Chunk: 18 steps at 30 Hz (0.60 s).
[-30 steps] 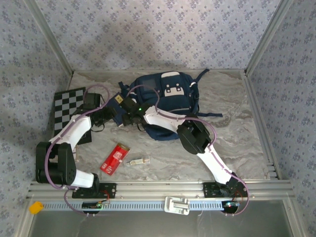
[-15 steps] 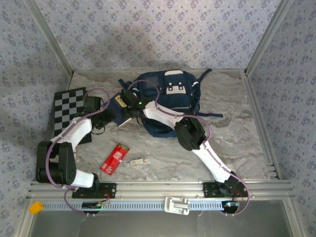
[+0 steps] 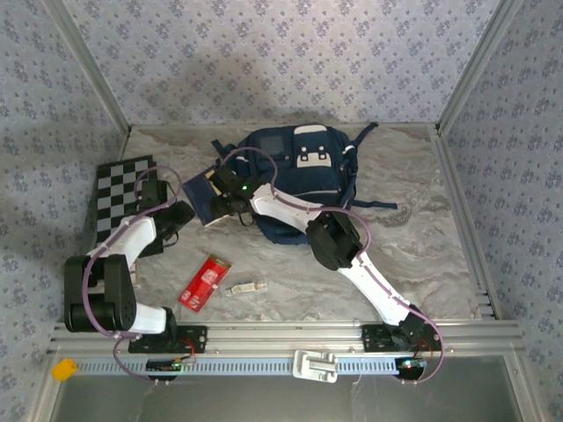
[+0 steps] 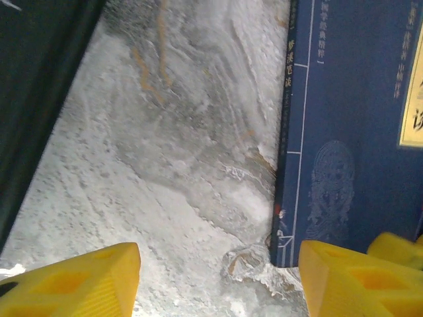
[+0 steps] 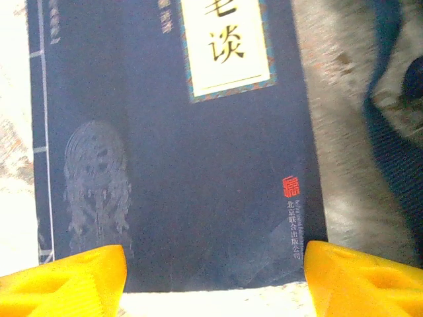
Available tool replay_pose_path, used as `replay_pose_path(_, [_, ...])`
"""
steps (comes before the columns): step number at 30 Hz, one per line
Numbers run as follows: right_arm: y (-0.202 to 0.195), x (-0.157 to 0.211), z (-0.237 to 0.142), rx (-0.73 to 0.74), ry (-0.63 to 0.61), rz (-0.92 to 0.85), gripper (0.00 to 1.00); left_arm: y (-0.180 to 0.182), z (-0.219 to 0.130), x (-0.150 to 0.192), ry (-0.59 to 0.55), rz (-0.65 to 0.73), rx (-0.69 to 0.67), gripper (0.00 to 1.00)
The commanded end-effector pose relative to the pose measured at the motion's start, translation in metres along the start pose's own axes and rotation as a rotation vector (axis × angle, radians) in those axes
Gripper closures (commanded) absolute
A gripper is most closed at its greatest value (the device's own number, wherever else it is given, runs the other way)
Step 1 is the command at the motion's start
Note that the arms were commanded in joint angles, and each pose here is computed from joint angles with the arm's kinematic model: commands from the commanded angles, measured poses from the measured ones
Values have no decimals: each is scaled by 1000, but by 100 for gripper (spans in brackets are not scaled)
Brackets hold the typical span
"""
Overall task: Pack the student bag
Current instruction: Rotate the book at the middle-left of the table.
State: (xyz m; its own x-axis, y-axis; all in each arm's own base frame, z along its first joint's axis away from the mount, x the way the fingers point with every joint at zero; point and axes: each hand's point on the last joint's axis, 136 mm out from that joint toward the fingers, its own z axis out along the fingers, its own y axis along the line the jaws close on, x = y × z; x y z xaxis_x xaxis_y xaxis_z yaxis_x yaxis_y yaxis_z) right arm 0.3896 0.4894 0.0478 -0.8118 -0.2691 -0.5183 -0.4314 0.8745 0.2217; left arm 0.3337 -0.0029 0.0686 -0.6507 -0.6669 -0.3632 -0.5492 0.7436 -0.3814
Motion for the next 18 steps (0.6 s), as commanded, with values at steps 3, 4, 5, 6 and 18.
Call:
replay_pose_path(3, [38, 26, -21, -36, 44, -15, 27, -2, -7, -15, -28, -16, 45, 36])
replay_pose_path(4, [39, 28, -25, -21, 41, -22, 27, -1, -7, -18, -32, -19, 44, 36])
replay_pose_path(5, [39, 27, -30, -15, 35, -30, 27, -2, -6, -19, -27, -19, 50, 36])
replay_pose_path(6, [34, 23, -33, -5, 26, -24, 27, -6, -4, -20, -20, -12, 68, 37])
replay_pose_path(18, [7, 12, -12, -46, 64, 109, 28, -38, 40, -39, 81, 12, 121, 47])
